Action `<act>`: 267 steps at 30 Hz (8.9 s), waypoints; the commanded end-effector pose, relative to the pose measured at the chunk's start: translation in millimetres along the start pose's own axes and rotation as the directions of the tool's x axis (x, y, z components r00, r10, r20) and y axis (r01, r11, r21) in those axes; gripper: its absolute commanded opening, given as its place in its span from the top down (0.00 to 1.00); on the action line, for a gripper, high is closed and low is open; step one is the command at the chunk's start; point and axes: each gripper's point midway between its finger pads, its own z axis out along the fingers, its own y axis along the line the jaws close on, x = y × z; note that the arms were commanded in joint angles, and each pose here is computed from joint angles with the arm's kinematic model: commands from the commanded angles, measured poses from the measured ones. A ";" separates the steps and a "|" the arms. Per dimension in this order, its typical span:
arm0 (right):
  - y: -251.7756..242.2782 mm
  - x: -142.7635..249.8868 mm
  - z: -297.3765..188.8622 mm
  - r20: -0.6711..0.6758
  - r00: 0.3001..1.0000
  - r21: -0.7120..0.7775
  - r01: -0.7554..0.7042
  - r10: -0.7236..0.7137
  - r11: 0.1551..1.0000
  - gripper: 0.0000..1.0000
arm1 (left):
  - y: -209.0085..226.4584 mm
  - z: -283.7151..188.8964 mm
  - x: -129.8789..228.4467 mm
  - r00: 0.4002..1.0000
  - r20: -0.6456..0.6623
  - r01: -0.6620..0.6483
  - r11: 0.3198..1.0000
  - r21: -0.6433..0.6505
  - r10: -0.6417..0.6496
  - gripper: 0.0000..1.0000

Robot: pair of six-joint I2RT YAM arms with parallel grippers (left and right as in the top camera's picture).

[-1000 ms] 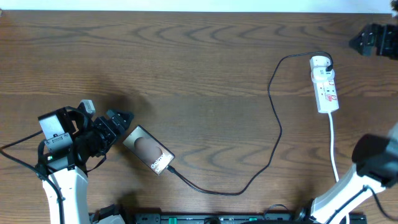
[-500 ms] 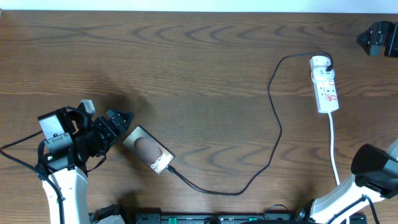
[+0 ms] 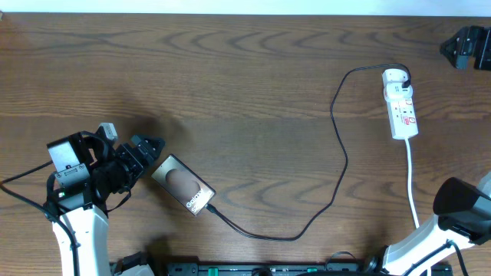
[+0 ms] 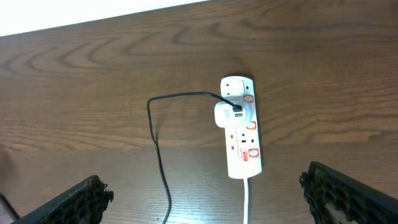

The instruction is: Plug charger to phone and switch on socket

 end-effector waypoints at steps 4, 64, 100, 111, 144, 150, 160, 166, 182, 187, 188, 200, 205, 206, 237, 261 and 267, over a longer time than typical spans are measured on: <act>0.2 -0.1 1.7 -0.004 1.000 -0.001 -0.013 0.013 1.000 0.01 | 1.0 -3.8 -6.2 1.000 0.026 -0.016 1.000 -0.025 0.016 0.08; 0.0 -0.1 1.6 -0.004 1.000 -0.001 -0.013 0.013 1.000 0.01 | 12.6 -15.3 12.5 0.336 0.583 -0.687 0.615 -0.386 0.740 0.08; 74.7 4.9 -133.4 0.282 0.947 0.075 0.136 -0.152 0.988 0.01 | 12.6 -15.3 12.5 0.335 0.583 -0.687 0.615 -0.386 0.740 0.08; 173.1 102.8 -309.5 0.628 0.690 0.267 0.244 -0.360 0.932 0.01 | 12.6 -15.3 12.5 0.336 0.583 -0.687 0.615 -0.386 0.740 0.08; 194.2 165.7 -122.6 0.711 0.519 0.019 0.661 -0.475 0.751 0.01 | 12.6 -15.3 12.5 0.336 0.583 -0.687 0.616 -0.386 0.740 0.08; 190.4 209.4 -67.8 0.687 0.543 -0.032 0.686 -0.482 0.727 0.01 | 12.6 -15.3 12.5 0.336 0.583 -0.687 0.616 -0.386 0.740 0.08; 185.5 275.6 -4.1 0.696 0.535 -0.069 0.713 -0.478 0.698 0.01 | 12.6 -15.3 12.5 0.335 0.583 -0.687 0.615 -0.386 0.740 0.08; 175.7 287.4 23.8 0.687 0.571 -0.083 0.676 -0.450 0.732 0.01 | 12.6 -15.3 12.5 0.336 0.583 -0.687 0.615 -0.386 0.740 0.08; 100.4 290.3 85.8 0.529 0.847 -0.034 0.096 -0.064 0.995 0.01 | 12.6 -15.3 12.5 0.336 0.583 -0.687 0.615 -0.386 0.740 0.08; 90.2 288.0 85.3 0.537 0.842 0.008 0.052 -0.048 0.999 0.01 | 12.6 -15.3 12.5 0.336 0.583 -0.687 0.615 -0.386 0.740 0.08; 89.2 287.9 85.3 0.537 0.842 0.014 0.049 -0.049 0.999 0.01 | 12.6 -15.3 12.5 0.336 0.583 -0.687 0.615 -0.386 0.740 0.08; 83.8 239.2 56.4 0.764 0.645 0.014 -0.016 -0.001 1.000 0.01 | 12.6 -15.3 12.5 0.336 0.583 -0.687 0.615 -0.386 0.740 0.08; 83.6 239.9 63.1 0.781 0.625 0.010 -0.018 0.003 1.000 0.01 | 12.6 -15.3 12.5 0.335 0.583 -0.687 0.615 -0.386 0.740 0.08; 82.0 245.6 69.9 0.758 0.653 0.014 -0.023 0.005 1.000 0.01 | 12.6 -15.3 12.5 0.336 0.583 -0.687 0.615 -0.386 0.740 0.08; 87.1 245.9 70.4 0.754 0.656 0.035 0.034 -0.048 0.999 0.01 | 12.6 -15.3 12.5 0.336 0.583 -0.687 0.616 -0.386 0.740 0.08; 87.1 245.9 70.4 0.754 0.656 0.035 0.034 -0.048 0.999 0.01 | -13.4 0.0 43.9 0.316 0.575 -0.798 0.539 -0.269 0.755 0.08; 87.0 245.9 70.4 0.754 0.656 0.035 0.033 -0.048 0.999 0.01 | -13.1 0.3 44.0 0.317 0.573 -0.798 0.540 -0.269 0.755 0.08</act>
